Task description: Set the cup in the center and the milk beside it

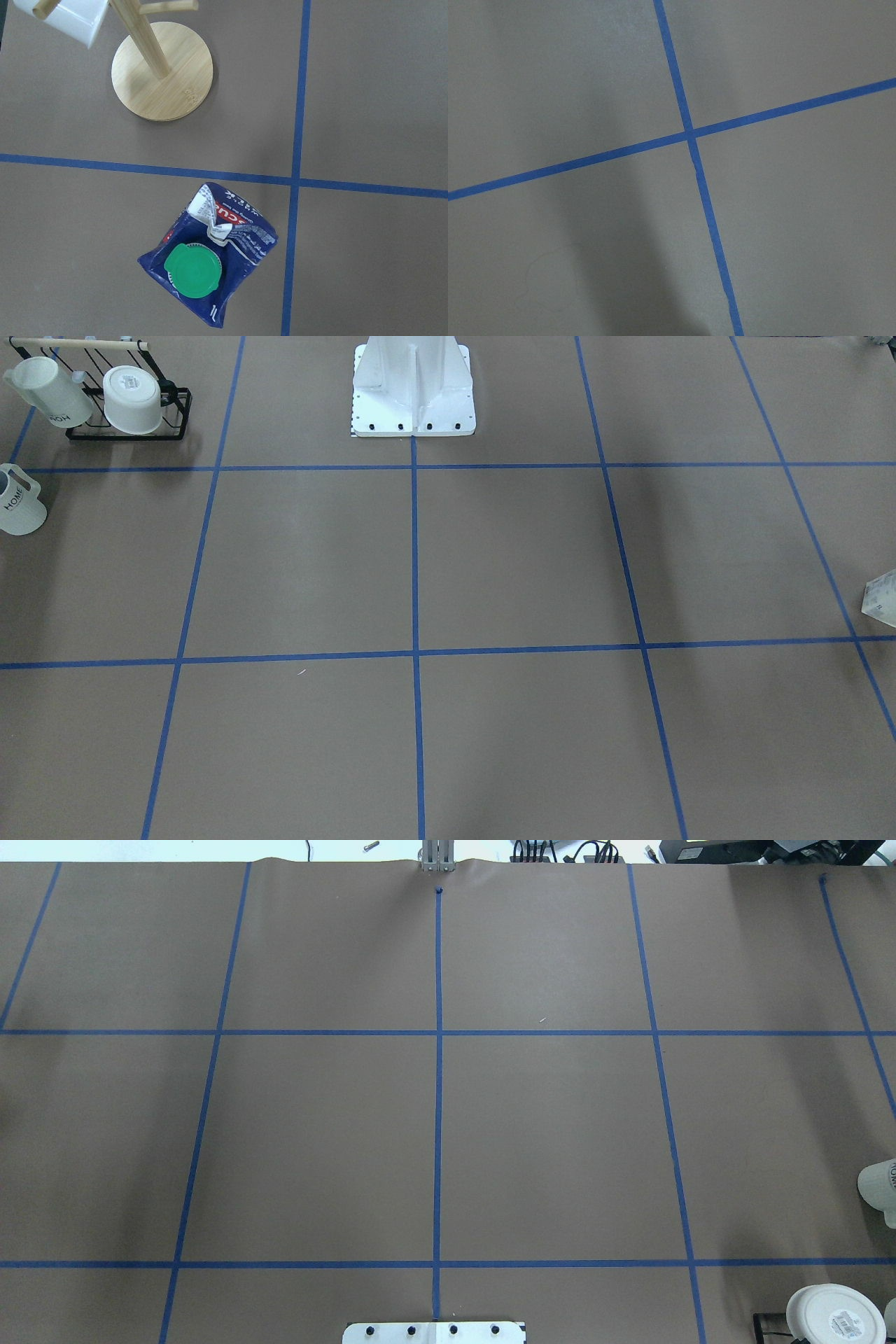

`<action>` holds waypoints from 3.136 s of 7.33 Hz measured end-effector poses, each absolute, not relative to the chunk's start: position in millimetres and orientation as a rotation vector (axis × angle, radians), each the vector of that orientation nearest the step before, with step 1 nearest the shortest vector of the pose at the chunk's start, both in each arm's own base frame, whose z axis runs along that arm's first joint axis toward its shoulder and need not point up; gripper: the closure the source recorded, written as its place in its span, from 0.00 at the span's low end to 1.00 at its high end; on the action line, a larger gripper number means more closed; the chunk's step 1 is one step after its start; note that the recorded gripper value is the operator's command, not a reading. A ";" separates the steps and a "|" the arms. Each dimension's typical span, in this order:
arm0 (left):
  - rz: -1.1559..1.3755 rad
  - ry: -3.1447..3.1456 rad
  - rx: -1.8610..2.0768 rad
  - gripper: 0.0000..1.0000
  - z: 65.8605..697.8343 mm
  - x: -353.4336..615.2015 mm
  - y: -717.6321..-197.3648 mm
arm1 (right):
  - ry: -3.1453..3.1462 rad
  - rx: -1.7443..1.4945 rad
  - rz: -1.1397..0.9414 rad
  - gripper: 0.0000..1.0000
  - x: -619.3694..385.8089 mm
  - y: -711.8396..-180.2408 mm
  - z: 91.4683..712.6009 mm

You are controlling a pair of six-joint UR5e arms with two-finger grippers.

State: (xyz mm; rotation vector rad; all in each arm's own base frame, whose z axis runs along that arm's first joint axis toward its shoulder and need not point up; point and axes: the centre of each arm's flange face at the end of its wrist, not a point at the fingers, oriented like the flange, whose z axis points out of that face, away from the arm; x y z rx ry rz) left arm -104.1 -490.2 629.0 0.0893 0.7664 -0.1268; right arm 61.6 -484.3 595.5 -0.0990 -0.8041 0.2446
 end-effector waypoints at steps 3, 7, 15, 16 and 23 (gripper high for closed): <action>-0.124 0.767 0.092 0.02 627.7 -104.0 -490.7 | -0.803 -0.098 0.242 0.00 60.8 -484.7 594.8; -0.123 0.768 0.092 0.02 628.7 -103.9 -489.6 | -0.801 -0.101 0.242 0.00 60.6 -483.2 597.2; -0.120 0.759 0.097 0.02 628.4 -104.9 -486.5 | -0.804 -0.090 0.245 0.00 60.8 -484.0 589.0; -0.118 0.756 0.107 0.02 624.2 -105.0 -488.4 | -0.803 -0.082 0.243 0.00 60.3 -485.5 584.5; -0.099 0.744 0.124 0.02 620.8 -100.9 -487.4 | -0.851 -0.077 0.198 0.00 48.8 -465.0 593.9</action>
